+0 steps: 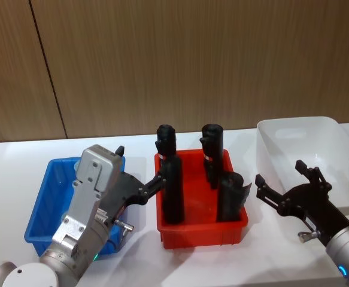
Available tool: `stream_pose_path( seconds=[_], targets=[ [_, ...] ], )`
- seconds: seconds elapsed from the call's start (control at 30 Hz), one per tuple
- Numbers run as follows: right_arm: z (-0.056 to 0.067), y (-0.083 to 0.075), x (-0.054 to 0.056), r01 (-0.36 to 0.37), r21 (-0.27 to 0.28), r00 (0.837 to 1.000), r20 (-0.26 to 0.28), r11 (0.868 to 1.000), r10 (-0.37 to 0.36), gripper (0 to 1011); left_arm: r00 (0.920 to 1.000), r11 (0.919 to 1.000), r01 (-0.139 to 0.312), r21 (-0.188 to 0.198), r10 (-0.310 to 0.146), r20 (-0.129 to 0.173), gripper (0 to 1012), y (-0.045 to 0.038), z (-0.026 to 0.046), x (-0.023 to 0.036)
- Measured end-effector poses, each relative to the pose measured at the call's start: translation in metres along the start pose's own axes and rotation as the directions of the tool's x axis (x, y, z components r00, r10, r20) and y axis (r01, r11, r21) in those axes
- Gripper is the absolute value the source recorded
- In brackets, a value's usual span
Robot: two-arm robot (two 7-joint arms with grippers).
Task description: Pick the cotton swabs from the blue box and place them into the white box.
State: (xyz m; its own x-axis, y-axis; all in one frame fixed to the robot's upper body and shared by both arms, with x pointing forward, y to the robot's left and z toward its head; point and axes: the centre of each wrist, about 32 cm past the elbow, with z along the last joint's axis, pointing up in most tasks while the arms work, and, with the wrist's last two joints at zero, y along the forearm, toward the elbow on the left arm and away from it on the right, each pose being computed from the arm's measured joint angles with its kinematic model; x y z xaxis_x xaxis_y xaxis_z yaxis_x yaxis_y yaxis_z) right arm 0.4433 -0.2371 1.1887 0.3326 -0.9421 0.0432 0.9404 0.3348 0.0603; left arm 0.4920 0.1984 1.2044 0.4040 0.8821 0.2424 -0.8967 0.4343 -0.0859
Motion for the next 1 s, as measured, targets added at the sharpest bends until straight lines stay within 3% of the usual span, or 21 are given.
stream_pose_path(
  seconds=[0.8, 1.0],
  targets=[
    [0.0000, 0.0000, 0.0000, 0.000, 0.000, 1.000, 0.000, 1.000, 0.000, 1002, 1.0000, 1.0000, -0.001, 0.000, 0.001, 0.000, 1004, 0.0000, 0.0001, 0.0003],
    [0.0000, 0.0000, 0.0000, 0.000, 0.000, 1.000, 0.000, 1.000, 0.000, 1002, 1.0000, 0.9998, -0.008, 0.017, 0.008, 0.001, 1004, 0.0010, -0.0016, 0.0070]
  ],
)
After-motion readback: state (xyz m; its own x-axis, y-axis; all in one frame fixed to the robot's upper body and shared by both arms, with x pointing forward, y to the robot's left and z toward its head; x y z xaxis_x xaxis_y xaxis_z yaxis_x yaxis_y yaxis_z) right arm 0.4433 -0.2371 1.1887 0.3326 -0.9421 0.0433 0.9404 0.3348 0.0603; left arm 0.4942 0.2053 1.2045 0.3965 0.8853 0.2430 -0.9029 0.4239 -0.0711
